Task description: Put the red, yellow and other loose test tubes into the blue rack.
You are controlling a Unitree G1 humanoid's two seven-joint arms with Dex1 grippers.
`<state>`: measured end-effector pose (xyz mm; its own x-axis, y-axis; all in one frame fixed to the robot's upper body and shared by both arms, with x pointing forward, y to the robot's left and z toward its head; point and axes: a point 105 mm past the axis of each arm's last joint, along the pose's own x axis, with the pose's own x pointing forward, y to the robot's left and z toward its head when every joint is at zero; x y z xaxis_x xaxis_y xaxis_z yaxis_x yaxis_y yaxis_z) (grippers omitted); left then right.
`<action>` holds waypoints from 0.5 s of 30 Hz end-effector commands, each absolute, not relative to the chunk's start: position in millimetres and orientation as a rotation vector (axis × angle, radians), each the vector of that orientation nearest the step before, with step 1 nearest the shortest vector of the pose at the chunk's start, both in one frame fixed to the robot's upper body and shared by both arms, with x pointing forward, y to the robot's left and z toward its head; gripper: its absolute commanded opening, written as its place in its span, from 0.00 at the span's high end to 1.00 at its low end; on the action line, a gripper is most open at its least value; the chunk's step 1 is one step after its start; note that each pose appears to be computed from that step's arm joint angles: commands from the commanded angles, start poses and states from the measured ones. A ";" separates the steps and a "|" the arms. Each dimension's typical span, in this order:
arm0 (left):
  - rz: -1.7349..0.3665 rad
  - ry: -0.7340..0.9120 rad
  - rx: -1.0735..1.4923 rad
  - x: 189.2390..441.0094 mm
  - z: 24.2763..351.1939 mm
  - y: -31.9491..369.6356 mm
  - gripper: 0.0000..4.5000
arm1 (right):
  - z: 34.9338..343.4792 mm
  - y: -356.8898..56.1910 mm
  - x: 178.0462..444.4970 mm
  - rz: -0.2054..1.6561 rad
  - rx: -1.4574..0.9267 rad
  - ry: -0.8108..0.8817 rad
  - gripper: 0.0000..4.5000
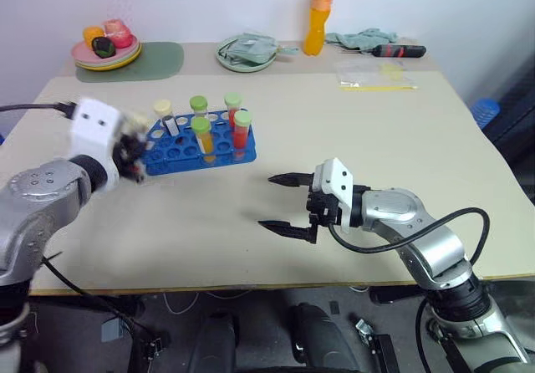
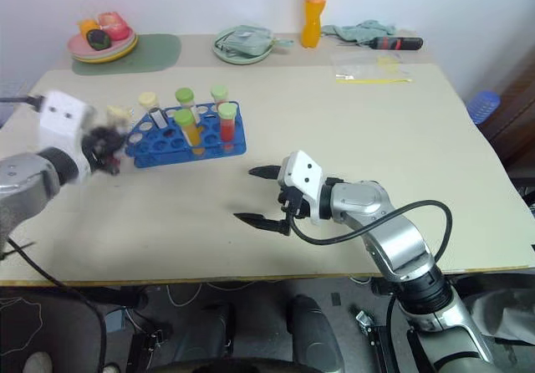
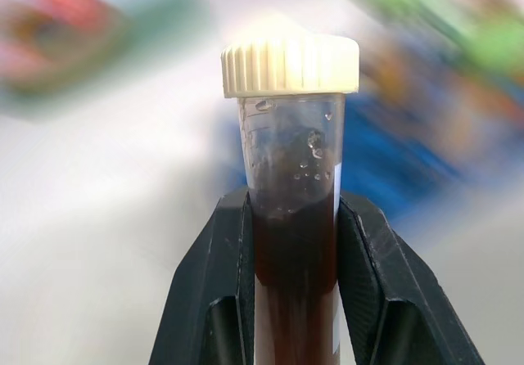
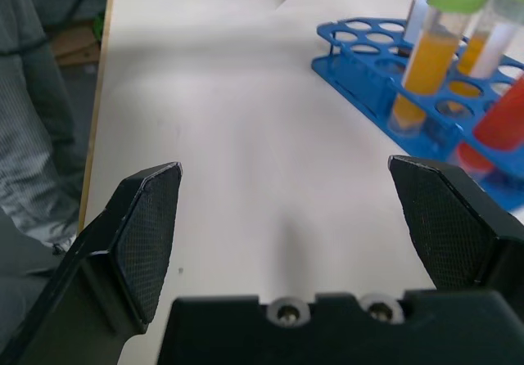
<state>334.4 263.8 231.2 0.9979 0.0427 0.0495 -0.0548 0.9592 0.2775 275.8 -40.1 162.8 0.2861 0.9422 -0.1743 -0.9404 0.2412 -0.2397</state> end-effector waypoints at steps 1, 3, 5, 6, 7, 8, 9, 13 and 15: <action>0.182 -0.316 0.293 340.0 253.7 261.9 0.82 | 174.3 -29.8 274.3 1.322 -0.329 -0.070 0.00; 0.208 -0.416 0.333 345.7 247.4 249.7 0.82 | 174.7 -26.5 275.2 1.331 -0.328 -0.075 0.00; 0.217 -0.410 0.317 354.2 228.7 242.9 0.82 | 174.9 -25.3 276.0 1.331 -0.332 -0.079 0.00; 0.210 -0.403 0.300 358.3 220.6 238.0 0.82 | 175.2 -25.7 276.5 1.326 -0.334 -0.081 0.00; 0.197 -0.395 0.285 362.0 213.8 233.5 0.82 | 175.4 -26.3 276.9 1.321 -0.336 -0.082 0.00; 0.188 -0.394 0.277 364.2 210.4 230.7 0.82 | 175.5 -26.8 277.1 1.317 -0.338 -0.083 0.00; 0.166 -0.393 0.270 366.1 207.2 225.7 0.82 | 175.5 -28.3 277.1 1.309 -0.340 -0.082 0.00; 0.110 -0.380 0.243 368.7 197.9 214.1 0.82 | 174.5 -32.7 276.0 1.280 -0.337 -0.078 0.00; 0.103 -0.376 0.226 368.8 195.3 213.3 0.82 | 174.1 -33.1 275.5 1.272 -0.331 -0.076 0.00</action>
